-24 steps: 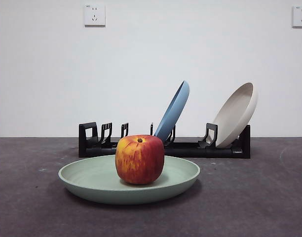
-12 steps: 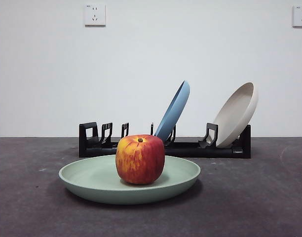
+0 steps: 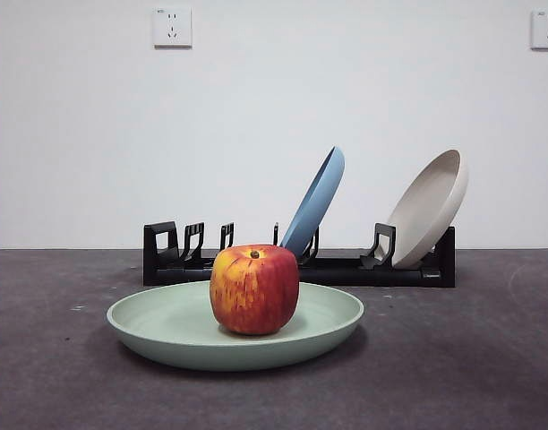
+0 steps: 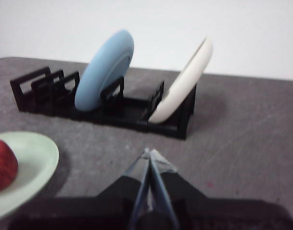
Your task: Take the green plate from the plate rack,put the plate on the table,take the apple from the table,put the apple in the plate
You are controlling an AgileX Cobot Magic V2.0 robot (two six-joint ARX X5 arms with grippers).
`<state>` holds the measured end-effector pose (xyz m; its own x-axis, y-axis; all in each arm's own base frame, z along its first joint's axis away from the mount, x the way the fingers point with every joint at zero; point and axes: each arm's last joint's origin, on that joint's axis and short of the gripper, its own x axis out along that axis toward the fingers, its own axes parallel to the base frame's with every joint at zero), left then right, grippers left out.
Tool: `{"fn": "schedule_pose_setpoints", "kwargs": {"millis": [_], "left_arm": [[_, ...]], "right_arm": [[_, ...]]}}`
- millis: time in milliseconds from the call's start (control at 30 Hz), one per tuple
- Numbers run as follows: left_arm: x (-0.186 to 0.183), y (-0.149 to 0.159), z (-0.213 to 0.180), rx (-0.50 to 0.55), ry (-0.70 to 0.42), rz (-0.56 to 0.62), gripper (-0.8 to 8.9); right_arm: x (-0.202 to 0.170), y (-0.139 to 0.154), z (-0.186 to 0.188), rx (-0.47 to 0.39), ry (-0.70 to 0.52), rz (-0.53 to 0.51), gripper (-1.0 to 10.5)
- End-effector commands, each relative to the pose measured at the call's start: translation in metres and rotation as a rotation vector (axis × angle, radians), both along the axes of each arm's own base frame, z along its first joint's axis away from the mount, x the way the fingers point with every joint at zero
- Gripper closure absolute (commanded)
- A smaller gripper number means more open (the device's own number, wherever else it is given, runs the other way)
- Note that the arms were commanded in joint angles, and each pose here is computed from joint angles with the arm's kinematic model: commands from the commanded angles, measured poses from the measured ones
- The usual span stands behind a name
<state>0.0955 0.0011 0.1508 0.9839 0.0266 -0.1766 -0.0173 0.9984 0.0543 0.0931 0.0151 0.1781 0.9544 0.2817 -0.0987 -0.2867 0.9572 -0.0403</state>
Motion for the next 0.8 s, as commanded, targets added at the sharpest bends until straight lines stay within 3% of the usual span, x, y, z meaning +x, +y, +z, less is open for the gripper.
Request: {"fn": "schedule_pose_setpoints", "kwargs": {"millis": [33, 233, 800], "left_arm": [[0.001, 0.0, -0.004, -0.006, 0.006, 0.003, 8.16], [0.001, 0.0, -0.004, -0.006, 0.006, 0.003, 8.16], [0.001, 0.0, -0.004, -0.006, 0.005, 0.003, 8.16]], "right_arm": [[0.001, 0.0, -0.013, 0.034, 0.027, -0.008, 9.5], [0.001, 0.0, -0.029, 0.05, 0.082, -0.012, 9.5], [0.002, 0.0, -0.029, 0.054, 0.079, -0.012, 9.5]]}}
